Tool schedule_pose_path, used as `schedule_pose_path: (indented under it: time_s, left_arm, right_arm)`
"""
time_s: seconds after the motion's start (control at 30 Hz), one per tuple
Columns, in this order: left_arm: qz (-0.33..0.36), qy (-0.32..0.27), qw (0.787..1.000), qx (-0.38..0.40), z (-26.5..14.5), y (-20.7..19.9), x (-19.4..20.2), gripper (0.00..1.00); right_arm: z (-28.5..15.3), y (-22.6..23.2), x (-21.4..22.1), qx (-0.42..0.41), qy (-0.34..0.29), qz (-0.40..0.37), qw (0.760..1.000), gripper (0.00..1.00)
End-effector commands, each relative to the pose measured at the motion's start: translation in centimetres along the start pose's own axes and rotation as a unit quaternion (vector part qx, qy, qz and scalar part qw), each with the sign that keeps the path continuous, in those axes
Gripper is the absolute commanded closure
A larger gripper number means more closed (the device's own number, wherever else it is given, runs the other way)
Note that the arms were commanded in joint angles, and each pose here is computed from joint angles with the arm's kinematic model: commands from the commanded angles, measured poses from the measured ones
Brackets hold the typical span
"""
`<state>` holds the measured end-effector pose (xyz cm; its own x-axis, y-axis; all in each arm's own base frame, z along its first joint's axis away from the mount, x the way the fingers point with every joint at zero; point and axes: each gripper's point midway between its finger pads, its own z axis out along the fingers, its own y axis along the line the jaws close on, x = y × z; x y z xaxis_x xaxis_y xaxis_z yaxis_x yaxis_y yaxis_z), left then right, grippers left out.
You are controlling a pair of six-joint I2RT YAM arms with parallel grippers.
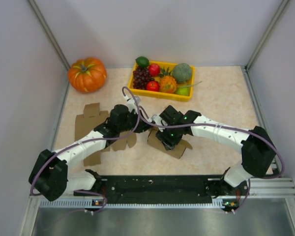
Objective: Fold the paper box
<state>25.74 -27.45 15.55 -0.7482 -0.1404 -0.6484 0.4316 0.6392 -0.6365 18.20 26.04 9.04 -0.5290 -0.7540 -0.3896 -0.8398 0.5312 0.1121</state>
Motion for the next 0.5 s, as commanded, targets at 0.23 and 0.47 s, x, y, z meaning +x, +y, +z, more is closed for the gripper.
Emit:
schedule_pose_path:
  time_s: [0.23, 0.47]
  left_arm:
    - [0.087, -0.039, 0.995, 0.042, -0.5, -2.8, 2.0, 1.00]
    - [0.106, -0.046, 0.993, 0.023, -0.5, -1.3, 4.0, 1.00]
  right_arm:
    - [1.6, -0.1, -1.3, -0.002, -0.025, 0.015, 1.000, 0.70]
    - [1.5, -0.1, -1.7, 0.001, -0.031, 0.021, 0.999, 0.69]
